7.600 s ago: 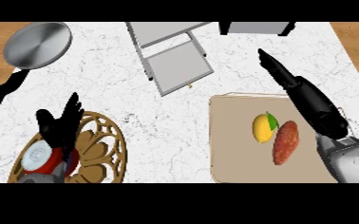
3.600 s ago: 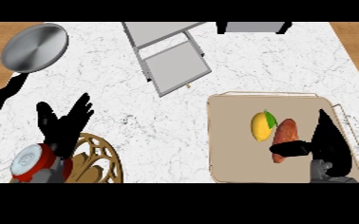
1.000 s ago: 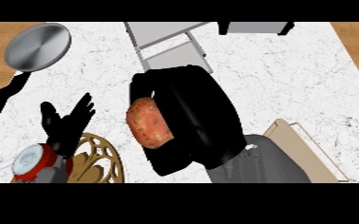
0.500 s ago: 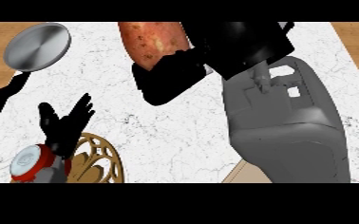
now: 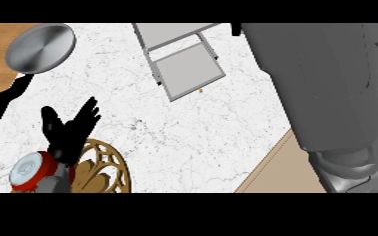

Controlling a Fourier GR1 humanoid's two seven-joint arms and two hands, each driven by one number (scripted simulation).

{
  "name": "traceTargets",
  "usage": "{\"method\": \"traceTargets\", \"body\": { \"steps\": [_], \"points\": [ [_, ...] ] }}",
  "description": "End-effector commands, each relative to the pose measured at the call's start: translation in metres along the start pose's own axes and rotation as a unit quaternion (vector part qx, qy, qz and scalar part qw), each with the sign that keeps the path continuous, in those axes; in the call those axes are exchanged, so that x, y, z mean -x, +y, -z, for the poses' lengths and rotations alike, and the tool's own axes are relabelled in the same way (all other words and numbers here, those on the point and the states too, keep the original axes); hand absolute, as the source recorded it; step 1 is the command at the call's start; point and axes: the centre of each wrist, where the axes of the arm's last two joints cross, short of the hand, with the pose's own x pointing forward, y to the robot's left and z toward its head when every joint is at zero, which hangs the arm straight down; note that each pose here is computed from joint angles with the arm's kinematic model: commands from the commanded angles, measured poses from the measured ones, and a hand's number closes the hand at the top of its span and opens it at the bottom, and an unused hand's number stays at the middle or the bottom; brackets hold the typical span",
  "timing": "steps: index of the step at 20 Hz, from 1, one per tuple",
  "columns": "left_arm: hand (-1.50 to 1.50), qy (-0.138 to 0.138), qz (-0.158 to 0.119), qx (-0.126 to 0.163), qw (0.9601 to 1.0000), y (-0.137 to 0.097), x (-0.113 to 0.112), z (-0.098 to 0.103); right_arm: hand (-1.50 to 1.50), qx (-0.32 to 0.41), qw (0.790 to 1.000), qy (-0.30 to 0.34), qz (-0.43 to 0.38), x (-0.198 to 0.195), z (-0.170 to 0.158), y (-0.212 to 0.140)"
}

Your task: Pick the sweet potato from the tray and place it in the tiered shelf

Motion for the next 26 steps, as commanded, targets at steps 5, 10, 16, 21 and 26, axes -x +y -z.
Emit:
{"method": "traceTargets", "body": {
  "steps": [5, 10, 16, 21, 26],
  "points": [
    [0.00, 0.008, -0.004, 0.002, 1.0000, 0.013, 0.000, -0.012, 1.50, -0.045, 0.998, 0.000, -0.032, 0.025, 0.044, 0.008],
    [0.00, 0.013, 0.008, 0.001, 0.9999, 0.005, 0.003, -0.005, 1.50, -0.040, 0.998, -0.013, -0.052, 0.053, 0.063, 0.006],
    [0.00, 0.010, 0.007, 0.014, 0.9998, -0.020, -0.001, -0.012, 1.50, -0.023, 0.998, -0.006, -0.060, 0.058, 0.075, 0.032],
    [0.00, 0.010, 0.000, 0.000, 1.0000, -0.025, -0.016, 0.006, 1.50, -0.019, 0.997, -0.012, -0.069, 0.046, 0.082, 0.050],
    [0.00, 0.014, 0.004, 0.006, 0.9999, -0.010, -0.002, 0.005, 1.50, -0.009, 0.998, -0.030, -0.053, 0.075, 0.084, 0.061]
  ]
}}
